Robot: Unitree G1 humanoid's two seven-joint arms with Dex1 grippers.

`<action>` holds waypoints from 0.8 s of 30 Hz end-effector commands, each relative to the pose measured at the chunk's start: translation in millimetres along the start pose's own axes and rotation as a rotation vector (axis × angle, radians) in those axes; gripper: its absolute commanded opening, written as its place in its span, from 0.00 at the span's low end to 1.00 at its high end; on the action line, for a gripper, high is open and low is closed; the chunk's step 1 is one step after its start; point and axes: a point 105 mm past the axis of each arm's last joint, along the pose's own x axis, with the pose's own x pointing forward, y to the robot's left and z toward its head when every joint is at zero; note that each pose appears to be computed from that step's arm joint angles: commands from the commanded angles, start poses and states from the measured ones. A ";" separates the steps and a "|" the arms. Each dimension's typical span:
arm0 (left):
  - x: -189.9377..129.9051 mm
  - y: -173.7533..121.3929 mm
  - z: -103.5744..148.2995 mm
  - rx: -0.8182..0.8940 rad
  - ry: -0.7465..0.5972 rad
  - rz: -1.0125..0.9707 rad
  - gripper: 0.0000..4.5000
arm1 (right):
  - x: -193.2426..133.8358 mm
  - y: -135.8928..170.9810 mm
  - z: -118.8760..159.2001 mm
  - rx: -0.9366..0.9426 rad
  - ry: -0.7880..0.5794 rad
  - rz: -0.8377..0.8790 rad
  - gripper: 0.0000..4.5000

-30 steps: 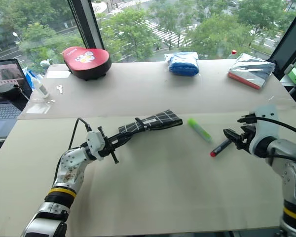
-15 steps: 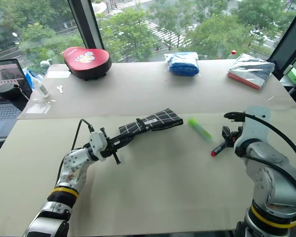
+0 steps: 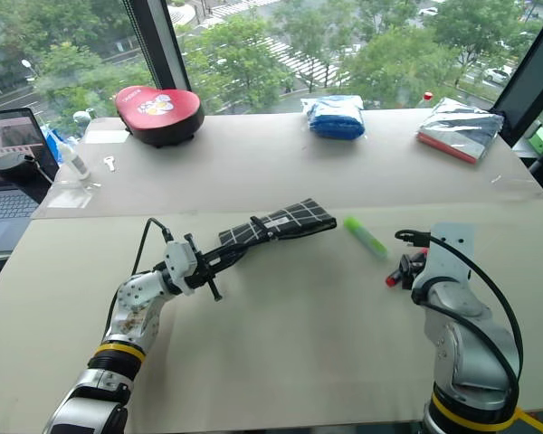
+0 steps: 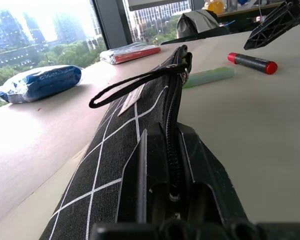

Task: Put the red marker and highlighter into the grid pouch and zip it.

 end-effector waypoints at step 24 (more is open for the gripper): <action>4.3 8.8 11.0 0.041 -0.042 0.036 0.00 | 1.5 -23.0 -57.4 0.146 0.136 -0.215 0.20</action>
